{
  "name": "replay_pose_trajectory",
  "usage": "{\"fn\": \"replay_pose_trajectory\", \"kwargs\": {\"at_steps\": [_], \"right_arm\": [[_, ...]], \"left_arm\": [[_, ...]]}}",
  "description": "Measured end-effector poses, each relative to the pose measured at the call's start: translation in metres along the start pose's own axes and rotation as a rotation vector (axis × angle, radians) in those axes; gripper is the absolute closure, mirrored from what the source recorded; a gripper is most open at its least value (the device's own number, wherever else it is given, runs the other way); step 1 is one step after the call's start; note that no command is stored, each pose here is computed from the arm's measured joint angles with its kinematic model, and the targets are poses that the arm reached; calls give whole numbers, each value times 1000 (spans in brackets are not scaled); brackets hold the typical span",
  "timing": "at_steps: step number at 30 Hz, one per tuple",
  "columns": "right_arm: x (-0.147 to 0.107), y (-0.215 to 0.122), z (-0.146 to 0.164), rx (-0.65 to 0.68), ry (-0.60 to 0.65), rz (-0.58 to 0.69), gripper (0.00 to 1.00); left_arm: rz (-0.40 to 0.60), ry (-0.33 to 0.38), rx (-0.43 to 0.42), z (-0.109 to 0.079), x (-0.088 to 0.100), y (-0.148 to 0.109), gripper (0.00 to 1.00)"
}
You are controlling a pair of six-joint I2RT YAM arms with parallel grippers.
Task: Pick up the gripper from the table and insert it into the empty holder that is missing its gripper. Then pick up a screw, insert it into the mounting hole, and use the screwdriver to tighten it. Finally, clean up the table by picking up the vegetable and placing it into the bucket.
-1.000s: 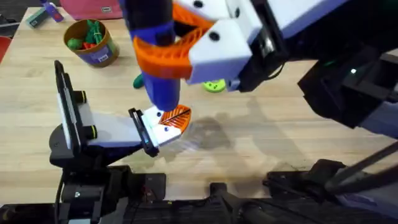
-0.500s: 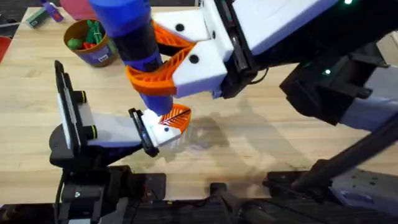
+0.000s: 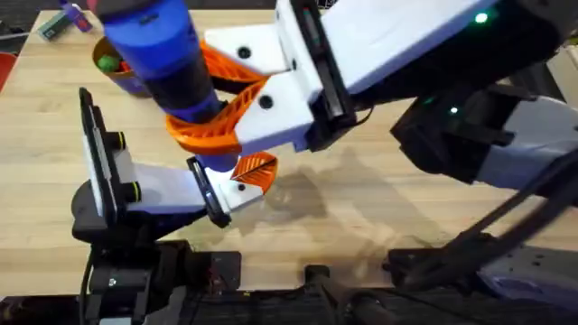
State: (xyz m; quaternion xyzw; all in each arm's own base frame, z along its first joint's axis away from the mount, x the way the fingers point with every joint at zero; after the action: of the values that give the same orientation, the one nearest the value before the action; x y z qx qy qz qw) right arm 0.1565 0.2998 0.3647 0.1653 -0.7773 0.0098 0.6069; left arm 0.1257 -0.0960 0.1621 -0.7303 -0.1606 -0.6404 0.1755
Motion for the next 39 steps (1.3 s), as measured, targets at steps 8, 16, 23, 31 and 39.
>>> {"fn": "replay_pose_trajectory", "kwargs": {"at_steps": [8, 16, 23, 31, 39], "right_arm": [[-15, 3, -4, 1, 33, 21, 977], [-16, 3, -5, 1, 28, 23, 977], [-20, 3, -5, 1, 45, 39, 977], [-29, 4, -7, 0, 49, 51, 977], [-39, 5, -11, -7, 57, 65, 977]], "left_arm": [[0, 0, 0, 0, 0, 0, 985], [0, 0, 0, 0, 0, 0, 985], [0, 0, 0, 0, 0, 0, 985], [0, 0, 0, 0, 0, 0, 985], [0, -1, 0, 0, 0, 0, 985]]}}
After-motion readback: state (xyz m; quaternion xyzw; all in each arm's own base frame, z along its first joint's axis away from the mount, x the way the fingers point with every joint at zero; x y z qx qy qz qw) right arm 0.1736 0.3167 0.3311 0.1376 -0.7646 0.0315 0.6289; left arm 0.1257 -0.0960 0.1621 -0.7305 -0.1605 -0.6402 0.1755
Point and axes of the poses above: each hand's point on the last joint's axis, 136 mm out from that joint toward the fingers, its own y axis out along the fingers, its own z axis along the line the jaws close on, x = y × z, the point moved 6 cm from there along -y, back along the fingers, and after that the axes turned 4 degrees about -y, right-handed, at the moved point
